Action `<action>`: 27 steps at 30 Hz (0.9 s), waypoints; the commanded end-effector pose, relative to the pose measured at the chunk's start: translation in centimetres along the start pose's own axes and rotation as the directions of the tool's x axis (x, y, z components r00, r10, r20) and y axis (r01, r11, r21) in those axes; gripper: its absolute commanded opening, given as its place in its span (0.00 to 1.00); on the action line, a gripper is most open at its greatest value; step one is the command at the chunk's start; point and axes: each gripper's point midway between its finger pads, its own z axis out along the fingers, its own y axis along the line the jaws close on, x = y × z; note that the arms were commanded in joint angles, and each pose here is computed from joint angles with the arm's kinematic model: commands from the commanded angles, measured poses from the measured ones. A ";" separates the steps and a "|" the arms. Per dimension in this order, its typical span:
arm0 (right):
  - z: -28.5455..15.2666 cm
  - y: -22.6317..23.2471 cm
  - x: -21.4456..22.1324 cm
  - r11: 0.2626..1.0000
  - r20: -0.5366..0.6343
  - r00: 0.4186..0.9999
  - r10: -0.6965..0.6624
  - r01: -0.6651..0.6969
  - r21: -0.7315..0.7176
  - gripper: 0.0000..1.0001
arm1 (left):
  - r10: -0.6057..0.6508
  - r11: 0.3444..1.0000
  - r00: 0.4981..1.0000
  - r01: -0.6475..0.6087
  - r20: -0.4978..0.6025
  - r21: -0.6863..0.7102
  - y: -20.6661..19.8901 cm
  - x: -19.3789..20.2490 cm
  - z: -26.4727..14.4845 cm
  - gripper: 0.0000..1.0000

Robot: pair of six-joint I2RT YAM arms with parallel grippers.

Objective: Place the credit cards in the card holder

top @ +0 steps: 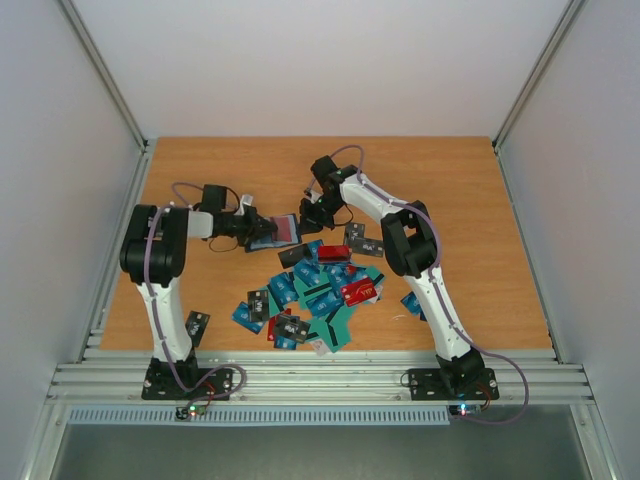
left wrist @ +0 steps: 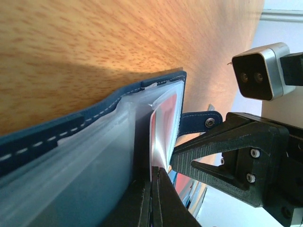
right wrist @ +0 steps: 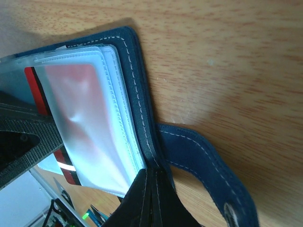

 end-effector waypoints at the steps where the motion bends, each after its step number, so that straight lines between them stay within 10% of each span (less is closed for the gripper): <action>1: 1.5 -1.0 0.1 1.000 -0.023 1.000 0.020 -0.020 0.024 0.01 | -0.027 1.000 1.000 0.027 -0.003 -0.011 0.7 0.1 1.3 0.02; 21: -0.9 0.8 -0.5 0.999 0.036 0.999 -0.037 0.035 0.033 0.01 | 0.040 0.978 0.999 -0.043 -0.020 -0.205 -1.1 1.5 -2.2 0.79; 27: -1.0 1.4 -0.6 0.999 0.041 0.998 -0.039 0.039 0.012 0.01 | 0.058 0.959 0.998 -0.065 -0.031 -0.276 -1.3 1.6 -3.3 0.82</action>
